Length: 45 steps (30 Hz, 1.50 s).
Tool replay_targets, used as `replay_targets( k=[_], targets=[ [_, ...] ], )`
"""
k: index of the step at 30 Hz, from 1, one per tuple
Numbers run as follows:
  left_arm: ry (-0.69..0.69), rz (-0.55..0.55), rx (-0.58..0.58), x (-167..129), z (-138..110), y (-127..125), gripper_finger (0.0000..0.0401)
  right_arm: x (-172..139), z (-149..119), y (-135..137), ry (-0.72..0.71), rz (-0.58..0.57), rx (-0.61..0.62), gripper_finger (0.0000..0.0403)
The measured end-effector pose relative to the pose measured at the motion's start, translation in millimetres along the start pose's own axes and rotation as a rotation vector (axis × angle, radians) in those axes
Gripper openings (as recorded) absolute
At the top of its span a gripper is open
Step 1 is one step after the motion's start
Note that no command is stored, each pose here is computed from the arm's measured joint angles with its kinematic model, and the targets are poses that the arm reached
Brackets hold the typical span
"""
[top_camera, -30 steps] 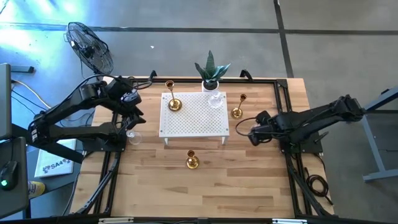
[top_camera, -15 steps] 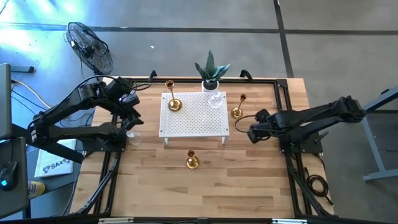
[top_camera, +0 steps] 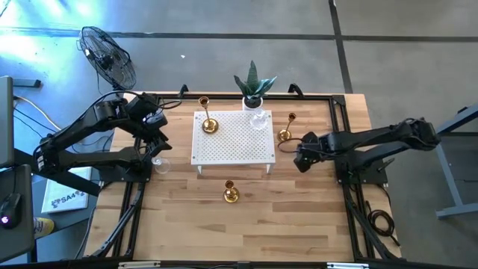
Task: Pick & Place candle stick holders
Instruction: Put the right transparent candle holder on the shelf aligned with the other transparent candle holder
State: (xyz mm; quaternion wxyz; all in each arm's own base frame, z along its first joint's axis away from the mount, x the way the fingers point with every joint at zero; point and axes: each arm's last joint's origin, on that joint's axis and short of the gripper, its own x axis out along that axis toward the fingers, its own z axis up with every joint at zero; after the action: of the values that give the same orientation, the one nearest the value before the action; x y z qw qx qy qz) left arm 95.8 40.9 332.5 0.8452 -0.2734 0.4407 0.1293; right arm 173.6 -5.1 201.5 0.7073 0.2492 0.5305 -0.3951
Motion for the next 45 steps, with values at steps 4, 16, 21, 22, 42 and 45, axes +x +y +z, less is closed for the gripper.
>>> replay_targets(
  k=[4, 16, 21, 22, 42, 45],
  targets=[
    [0.000, 0.000, 0.000, 0.0, 0.0, 0.0, 0.0233, 5.5, -0.3, -3.3, 0.028, -0.001, 0.003, 0.0237],
    [0.006, 0.071, -0.005, -0.1, -1.6, 2.4, 0.0233, 14.4, -4.9, -9.8, 0.028, -0.052, -0.059, 0.0089],
    [0.000, 0.103, -0.006, -0.2, -1.4, 3.3, 0.0233, 14.3, -5.0, -9.6, 0.030, -0.052, -0.099, 0.0030],
    [-0.001, 0.104, -0.006, -0.2, -1.4, 3.3, 0.0233, 14.3, -5.0, -9.7, 0.028, -0.053, -0.091, 0.0030],
    [-0.057, 0.018, 0.003, -13.0, -13.9, -0.2, 0.0232, -19.2, -8.6, 17.6, -0.054, 0.081, -0.192, 0.0024],
    [-0.083, 0.008, 0.005, -17.8, -18.9, -0.8, 0.0232, -32.5, -9.2, 17.1, -0.063, 0.042, -0.206, 0.0024]
  ],
)
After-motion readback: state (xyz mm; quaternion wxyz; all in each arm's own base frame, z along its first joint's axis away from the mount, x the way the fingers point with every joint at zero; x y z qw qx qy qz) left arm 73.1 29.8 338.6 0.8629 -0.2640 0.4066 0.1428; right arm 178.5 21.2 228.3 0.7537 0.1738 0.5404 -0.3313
